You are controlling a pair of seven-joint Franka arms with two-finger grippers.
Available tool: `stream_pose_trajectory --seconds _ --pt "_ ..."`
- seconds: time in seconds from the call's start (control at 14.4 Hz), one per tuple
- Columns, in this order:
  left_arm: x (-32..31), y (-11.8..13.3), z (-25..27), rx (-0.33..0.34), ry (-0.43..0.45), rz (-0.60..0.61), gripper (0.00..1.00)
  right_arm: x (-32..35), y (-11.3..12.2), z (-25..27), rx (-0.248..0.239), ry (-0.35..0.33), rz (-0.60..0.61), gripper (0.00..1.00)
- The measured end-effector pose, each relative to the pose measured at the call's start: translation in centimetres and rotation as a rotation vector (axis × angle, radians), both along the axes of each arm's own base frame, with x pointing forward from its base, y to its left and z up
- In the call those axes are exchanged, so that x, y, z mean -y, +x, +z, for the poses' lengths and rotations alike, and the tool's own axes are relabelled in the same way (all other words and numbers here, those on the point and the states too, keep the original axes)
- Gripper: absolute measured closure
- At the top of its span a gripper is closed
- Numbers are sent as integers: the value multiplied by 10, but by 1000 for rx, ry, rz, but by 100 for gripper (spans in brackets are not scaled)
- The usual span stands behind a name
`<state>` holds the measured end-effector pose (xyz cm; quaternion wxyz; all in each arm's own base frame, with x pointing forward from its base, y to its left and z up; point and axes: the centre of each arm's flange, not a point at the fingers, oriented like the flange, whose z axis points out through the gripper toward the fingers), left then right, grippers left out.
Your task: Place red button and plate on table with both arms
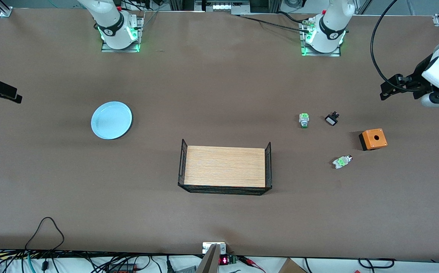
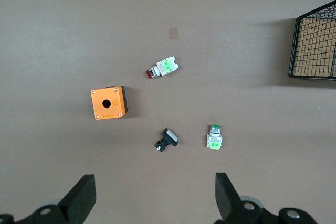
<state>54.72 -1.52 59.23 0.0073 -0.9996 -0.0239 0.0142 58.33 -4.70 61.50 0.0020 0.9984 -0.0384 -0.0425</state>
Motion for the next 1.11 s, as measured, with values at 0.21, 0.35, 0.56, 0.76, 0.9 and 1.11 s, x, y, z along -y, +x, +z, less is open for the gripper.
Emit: stream_pose_trajectory --seconds 0.21,0.35,0.56,0.76,0.9,1.11 --pt "0 0 0 -1 0 0 0 -1 -12 -8 48 -1 0 0" --pt "0 0 0 -1 0 0 0 -1 -18 -5 65 1 23 0" --pt "1 0 0 -1 0 -2 0 -3 -24 7 89 0 39 0" --pt "2 0 0 -1 0 -3 0 -4 -27 11 92 0 39 0" --pt "2 0 0 -1 0 -4 0 -4 -28 10 81 2 39 0" --pt "2 0 0 -1 0 -4 0 -4 -28 10 78 2 39 0"
